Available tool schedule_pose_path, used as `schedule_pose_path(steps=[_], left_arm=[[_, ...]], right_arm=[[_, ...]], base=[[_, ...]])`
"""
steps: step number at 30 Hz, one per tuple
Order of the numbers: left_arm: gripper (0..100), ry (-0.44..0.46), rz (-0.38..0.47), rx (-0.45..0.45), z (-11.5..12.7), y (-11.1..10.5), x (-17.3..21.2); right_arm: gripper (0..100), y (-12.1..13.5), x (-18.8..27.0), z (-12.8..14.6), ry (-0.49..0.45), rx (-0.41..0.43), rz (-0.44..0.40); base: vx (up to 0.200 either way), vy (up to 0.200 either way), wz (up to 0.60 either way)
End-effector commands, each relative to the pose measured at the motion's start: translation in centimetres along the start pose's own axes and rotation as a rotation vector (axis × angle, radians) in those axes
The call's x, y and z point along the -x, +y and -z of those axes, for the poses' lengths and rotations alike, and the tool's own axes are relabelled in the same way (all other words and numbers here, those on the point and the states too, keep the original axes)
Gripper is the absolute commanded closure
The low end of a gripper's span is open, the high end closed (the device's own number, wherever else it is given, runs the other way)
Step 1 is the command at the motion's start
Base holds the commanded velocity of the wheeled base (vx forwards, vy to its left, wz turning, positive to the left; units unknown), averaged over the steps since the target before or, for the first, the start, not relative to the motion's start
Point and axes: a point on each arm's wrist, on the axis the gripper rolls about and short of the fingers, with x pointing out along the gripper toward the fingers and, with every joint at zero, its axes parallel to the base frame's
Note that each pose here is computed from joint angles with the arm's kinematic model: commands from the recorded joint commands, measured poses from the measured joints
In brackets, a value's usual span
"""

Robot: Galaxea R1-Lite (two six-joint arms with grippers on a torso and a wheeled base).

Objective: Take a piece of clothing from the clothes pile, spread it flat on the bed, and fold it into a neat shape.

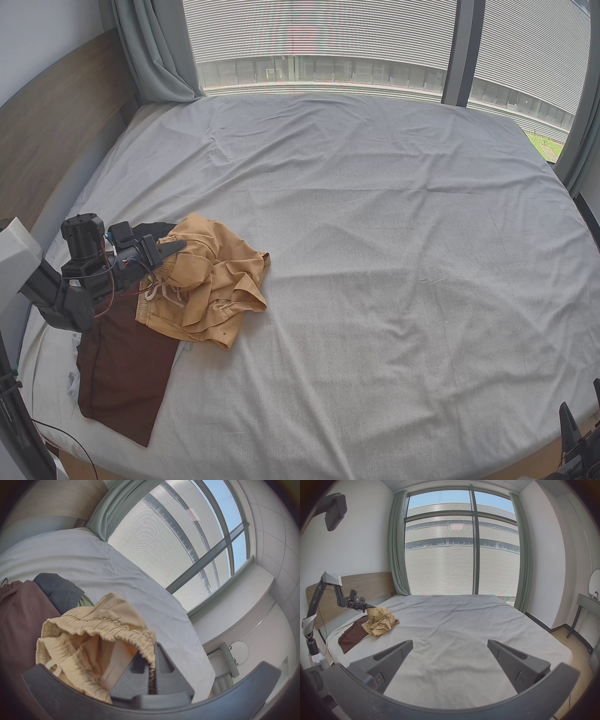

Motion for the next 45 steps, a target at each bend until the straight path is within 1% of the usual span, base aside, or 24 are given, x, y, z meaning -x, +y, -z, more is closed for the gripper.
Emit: schedule_pose_path(steps=[1, 3, 9, 11, 12, 16, 20, 32, 35, 37, 39, 41, 42, 45], left_arm=[[100, -0.046, 0.046, 0.016, -1.3, -3.8, 2.6], [100, -0.049, 0.060, 0.032, -1.2, -4.8, 3.4], [100, -0.053, 0.063, 0.025, 0.0, -5.1, 4.3], [100, -0.096, 0.098, -0.009, 0.0, -5.7, 5.0], [100, -0.101, 0.105, -0.014, 0.1, -5.8, 5.0], [100, -0.096, 0.137, -0.028, 0.7, -7.2, 5.1], [100, -0.089, 0.159, -0.039, 1.0, -8.0, 4.9], [100, -0.083, 0.159, -0.040, 1.6, -8.6, 5.7], [100, -0.085, 0.159, -0.055, 1.6, -8.7, 5.7], [100, -0.096, 0.166, -0.065, 1.5, -9.2, 5.9], [100, -0.121, 0.156, -0.066, 1.6, -10.1, 5.7], [100, -0.122, 0.155, -0.066, 1.7, -10.1, 5.7], [100, -0.149, 0.128, -0.065, 1.9, -10.6, 5.4], [100, -0.151, 0.131, -0.061, 2.3, -11.3, 4.9]], right_arm=[[0, 0.0, 0.0, 0.4, -0.002, 0.001, 0.000], [0, 0.0, 0.0, 0.4, -0.002, 0.001, 0.000], [0, 0.0, 0.0, 0.4, -0.002, 0.001, 0.000], [0, 0.0, 0.0, 0.4, 0.000, 0.002, 0.000], [0, 0.0, 0.0, 0.4, 0.000, 0.002, 0.000], [0, 0.0, 0.0, 0.4, -0.002, 0.002, 0.000], [0, 0.0, 0.0, 0.4, -0.002, 0.001, 0.000], [0, 0.0, 0.0, 0.4, -0.002, 0.002, 0.000], [0, 0.0, 0.0, 0.4, 0.000, 0.001, 0.000], [0, 0.0, 0.0, 0.4, 0.000, 0.001, 0.000], [0, 0.0, 0.0, 0.4, -0.002, 0.001, 0.000], [0, 0.0, 0.0, 0.4, 0.000, 0.001, 0.001], [0, 0.0, 0.0, 0.4, -0.002, 0.002, 0.000], [0, 0.0, 0.0, 0.4, -0.002, 0.001, 0.000]], base=[[0.000, 0.000, 0.00], [0.000, 0.000, 0.00], [0.000, 0.000, 0.00], [0.000, 0.000, 0.00], [0.000, 0.000, 0.00], [0.000, 0.000, 0.00], [0.000, 0.000, 0.00], [0.000, 0.000, 0.00], [0.000, 0.000, 0.00], [0.000, 0.000, 0.00], [0.000, 0.000, 0.00], [0.000, 0.000, 0.00], [0.000, 0.000, 0.00], [0.000, 0.000, 0.00]])
